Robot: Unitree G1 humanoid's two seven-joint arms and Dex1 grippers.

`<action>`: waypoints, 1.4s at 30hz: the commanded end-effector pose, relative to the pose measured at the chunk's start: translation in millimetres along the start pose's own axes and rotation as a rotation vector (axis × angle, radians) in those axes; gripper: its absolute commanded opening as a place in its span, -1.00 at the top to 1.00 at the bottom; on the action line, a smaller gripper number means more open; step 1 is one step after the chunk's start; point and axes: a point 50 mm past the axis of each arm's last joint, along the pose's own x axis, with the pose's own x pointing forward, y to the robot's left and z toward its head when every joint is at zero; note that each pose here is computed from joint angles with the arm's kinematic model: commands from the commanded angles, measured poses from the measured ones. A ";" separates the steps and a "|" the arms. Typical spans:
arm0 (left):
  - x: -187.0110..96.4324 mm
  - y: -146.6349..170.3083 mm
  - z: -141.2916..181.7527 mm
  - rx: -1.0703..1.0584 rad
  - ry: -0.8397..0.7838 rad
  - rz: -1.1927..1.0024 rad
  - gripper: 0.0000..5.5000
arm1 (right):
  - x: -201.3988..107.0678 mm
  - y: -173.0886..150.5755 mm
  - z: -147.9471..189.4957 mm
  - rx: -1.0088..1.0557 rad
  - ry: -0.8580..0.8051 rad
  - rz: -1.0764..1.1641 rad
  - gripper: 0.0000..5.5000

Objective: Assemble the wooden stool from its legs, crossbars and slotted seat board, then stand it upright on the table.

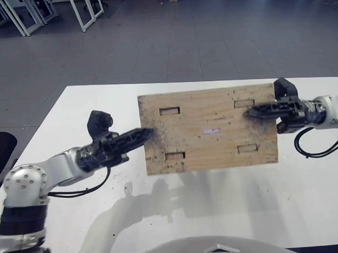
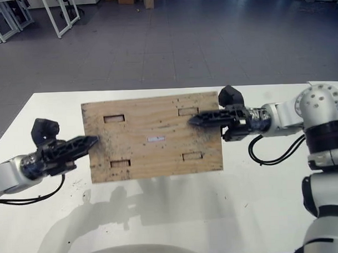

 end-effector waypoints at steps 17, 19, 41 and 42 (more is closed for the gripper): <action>36.0 76.1 65.1 -0.494 -0.415 0.297 0.53 | -22.5 -52.5 65.5 0.167 -0.662 -0.536 -0.41; 33.9 81.4 64.5 -0.527 -0.437 0.310 0.53 | -19.1 -46.0 69.6 0.120 -0.662 -0.501 -0.41; 46.2 23.2 128.1 -0.244 -0.559 0.317 0.21 | -35.1 -51.6 74.3 -0.144 -0.958 -0.665 -0.43; 37.9 20.6 130.4 -0.232 -0.587 0.320 0.21 | -35.4 -48.3 74.6 -0.240 -0.980 -0.723 -0.43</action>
